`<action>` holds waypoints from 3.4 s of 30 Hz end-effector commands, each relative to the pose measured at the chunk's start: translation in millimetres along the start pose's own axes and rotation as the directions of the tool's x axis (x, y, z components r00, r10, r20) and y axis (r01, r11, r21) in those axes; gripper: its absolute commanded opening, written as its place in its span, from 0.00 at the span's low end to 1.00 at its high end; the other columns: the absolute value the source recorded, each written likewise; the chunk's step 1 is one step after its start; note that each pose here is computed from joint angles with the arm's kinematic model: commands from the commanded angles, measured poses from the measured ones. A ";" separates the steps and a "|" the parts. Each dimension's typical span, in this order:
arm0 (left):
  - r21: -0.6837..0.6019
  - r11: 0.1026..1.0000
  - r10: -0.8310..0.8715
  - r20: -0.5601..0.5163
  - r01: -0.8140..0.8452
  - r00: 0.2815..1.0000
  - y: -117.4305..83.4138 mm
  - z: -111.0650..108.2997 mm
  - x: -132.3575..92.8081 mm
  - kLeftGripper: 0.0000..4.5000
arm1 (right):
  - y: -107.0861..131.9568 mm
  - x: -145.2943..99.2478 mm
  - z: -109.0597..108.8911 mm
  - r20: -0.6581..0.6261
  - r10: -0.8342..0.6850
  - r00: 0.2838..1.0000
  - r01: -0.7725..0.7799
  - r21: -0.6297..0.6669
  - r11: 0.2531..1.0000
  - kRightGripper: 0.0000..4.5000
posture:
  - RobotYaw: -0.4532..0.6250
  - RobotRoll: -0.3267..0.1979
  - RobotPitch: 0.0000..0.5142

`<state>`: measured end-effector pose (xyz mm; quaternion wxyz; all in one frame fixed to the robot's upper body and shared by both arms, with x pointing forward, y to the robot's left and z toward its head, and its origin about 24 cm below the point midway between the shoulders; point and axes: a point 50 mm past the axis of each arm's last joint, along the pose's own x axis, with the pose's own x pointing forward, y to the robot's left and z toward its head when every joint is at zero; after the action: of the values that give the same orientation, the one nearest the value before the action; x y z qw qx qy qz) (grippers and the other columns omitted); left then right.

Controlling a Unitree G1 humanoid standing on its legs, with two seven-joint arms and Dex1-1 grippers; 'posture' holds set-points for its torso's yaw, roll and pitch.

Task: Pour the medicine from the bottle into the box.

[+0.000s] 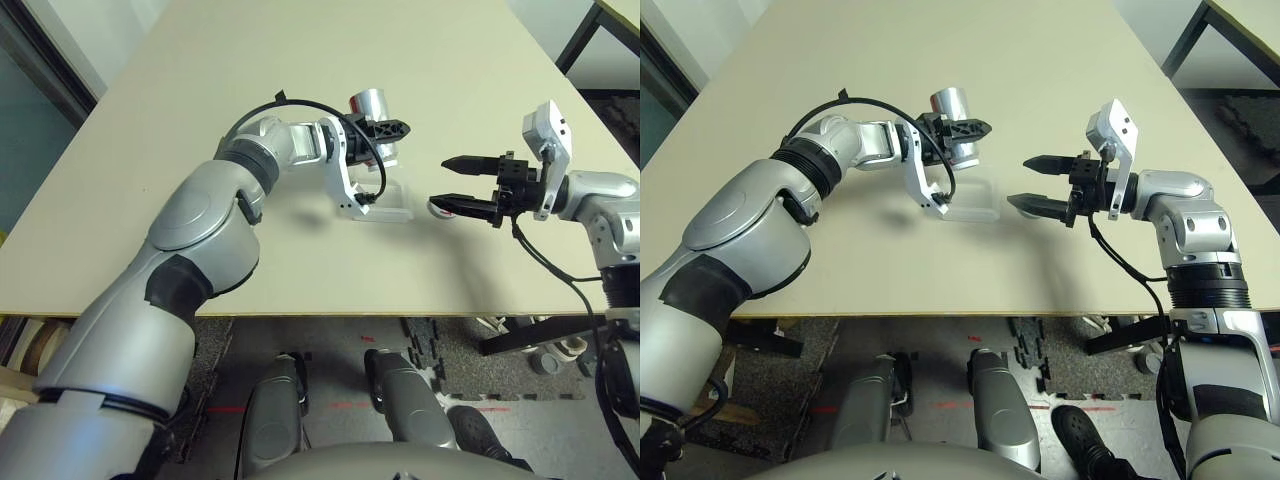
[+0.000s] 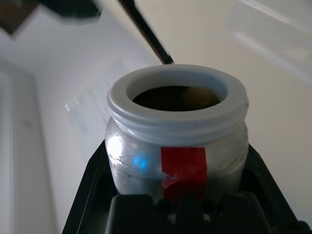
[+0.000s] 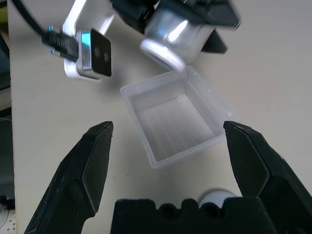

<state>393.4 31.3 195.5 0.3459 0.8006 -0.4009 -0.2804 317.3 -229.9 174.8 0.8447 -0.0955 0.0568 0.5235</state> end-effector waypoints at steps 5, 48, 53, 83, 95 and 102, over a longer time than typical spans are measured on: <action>-0.793 0.607 -0.157 -0.193 -0.059 0.969 -22.7 -8.4 -8.6 0.59 | 1.3 3.0 3.6 0.009 0.006 1.000 -0.006 -0.013 1.000 1.00 | 0.21 0.62 0.29; 0.300 0.953 0.024 0.043 -0.036 0.999 18.4 -1.2 13.4 0.59 | 1.3 8.2 -0.9 0.030 -0.015 0.999 0.015 0.014 1.000 1.00 | 0.21 0.62 0.30; 0.211 0.977 0.001 -0.012 0.002 1.000 14.0 -3.2 11.9 0.59 | 2.8 8.2 -2.0 0.037 -0.018 0.999 0.018 0.019 1.000 1.00 | 0.20 0.62 0.31; -0.703 -0.490 -0.138 -0.521 -0.515 0.842 -73.2 -17.5 -47.2 0.59 | 5.0 11.4 -4.0 0.003 0.008 1.000 -0.008 0.006 1.000 1.00 | 0.22 0.62 0.31; -0.681 -0.546 -0.116 -0.516 -0.488 0.849 -88.7 9.2 -44.1 0.59 | 5.5 5.9 -2.1 -0.010 -0.005 1.000 0.005 -0.001 1.000 1.00 | 0.20 0.62 0.30; -0.709 -0.484 -0.166 -0.502 -0.514 0.849 -95.7 17.0 -43.7 0.59 | 6.7 3.5 -1.1 -0.014 -0.008 1.000 0.008 -0.001 1.000 1.00 | 0.19 0.62 0.31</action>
<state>403.4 103.3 127.6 0.9675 0.0468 -0.0457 -0.2442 315.7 -223.0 173.4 0.8477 -0.0978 0.0558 0.5184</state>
